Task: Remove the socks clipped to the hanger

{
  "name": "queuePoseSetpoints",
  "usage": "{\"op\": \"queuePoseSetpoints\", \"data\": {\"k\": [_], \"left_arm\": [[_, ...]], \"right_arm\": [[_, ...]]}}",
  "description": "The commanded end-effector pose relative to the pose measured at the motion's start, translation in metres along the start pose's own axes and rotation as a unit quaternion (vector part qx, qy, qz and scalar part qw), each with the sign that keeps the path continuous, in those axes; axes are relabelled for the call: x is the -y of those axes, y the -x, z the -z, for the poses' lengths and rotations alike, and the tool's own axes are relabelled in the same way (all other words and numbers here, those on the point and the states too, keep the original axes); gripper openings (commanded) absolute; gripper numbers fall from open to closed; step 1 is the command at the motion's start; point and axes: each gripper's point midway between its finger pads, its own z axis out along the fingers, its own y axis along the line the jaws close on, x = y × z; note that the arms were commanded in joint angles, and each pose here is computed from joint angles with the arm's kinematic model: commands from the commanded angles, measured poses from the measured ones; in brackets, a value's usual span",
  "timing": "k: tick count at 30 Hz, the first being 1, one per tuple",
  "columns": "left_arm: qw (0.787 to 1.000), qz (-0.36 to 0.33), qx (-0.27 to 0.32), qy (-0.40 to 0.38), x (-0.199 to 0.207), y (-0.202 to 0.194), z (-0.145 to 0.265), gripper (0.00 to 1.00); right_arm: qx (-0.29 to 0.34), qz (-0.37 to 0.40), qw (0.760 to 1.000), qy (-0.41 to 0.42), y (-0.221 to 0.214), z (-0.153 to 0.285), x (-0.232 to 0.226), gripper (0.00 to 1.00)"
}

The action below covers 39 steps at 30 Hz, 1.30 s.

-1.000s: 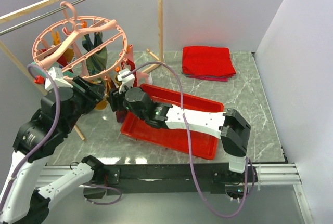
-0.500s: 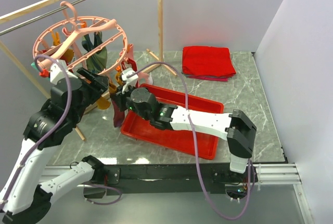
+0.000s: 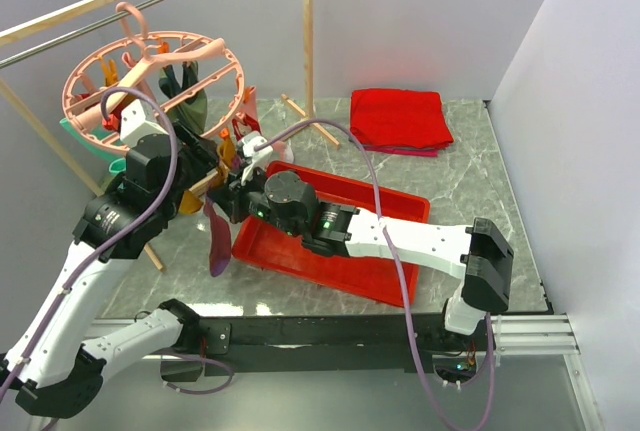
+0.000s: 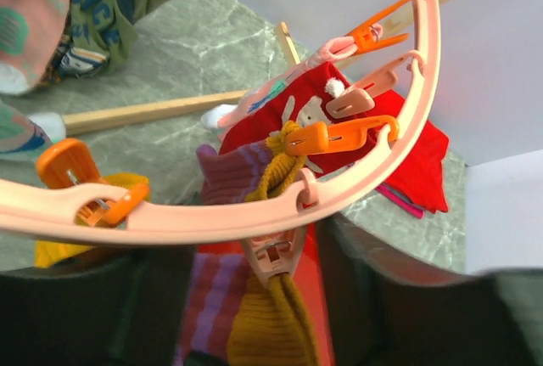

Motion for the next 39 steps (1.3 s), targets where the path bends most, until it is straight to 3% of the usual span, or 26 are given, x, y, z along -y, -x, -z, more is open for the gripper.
{"op": "queuePoseSetpoints", "data": {"k": [1,6,11,16,25,31,37,38,39], "left_arm": [[0.999,-0.01,0.039,-0.006,0.002,0.015,-0.001,0.52],[0.998,-0.007,0.051,-0.023,0.006,0.022,0.005,0.2],[0.999,-0.013,0.039,-0.024,0.007,0.019,0.005,0.01],[0.998,-0.017,0.043,-0.036,0.01,0.024,0.01,0.01],[0.998,-0.02,0.032,-0.058,0.014,0.018,0.013,0.01],[0.997,-0.023,0.03,-0.062,0.011,0.014,0.014,0.01],[0.996,-0.039,0.02,-0.075,0.013,0.012,0.02,0.22],[0.996,-0.043,0.018,-0.08,0.013,0.012,0.022,0.31],[0.995,-0.047,0.015,-0.087,0.015,0.01,0.023,0.36]], "right_arm": [[0.011,-0.013,1.0,0.022,0.016,0.016,-0.015,0.0],[0.003,-0.008,1.0,0.026,0.015,0.021,-0.019,0.0],[-0.004,-0.012,1.0,0.003,0.012,0.026,-0.01,0.0],[-0.007,-0.031,0.998,-0.046,0.012,0.043,0.009,0.0],[-0.013,-0.013,0.985,-0.174,0.058,0.106,0.057,0.0],[0.006,-0.042,0.975,-0.22,0.091,0.158,0.096,0.0],[-0.027,-0.049,0.966,-0.251,0.074,0.194,0.125,0.0],[-0.03,-0.05,0.967,-0.248,0.072,0.198,0.125,0.01],[-0.042,-0.051,0.966,-0.25,0.06,0.2,0.129,0.16]]}}
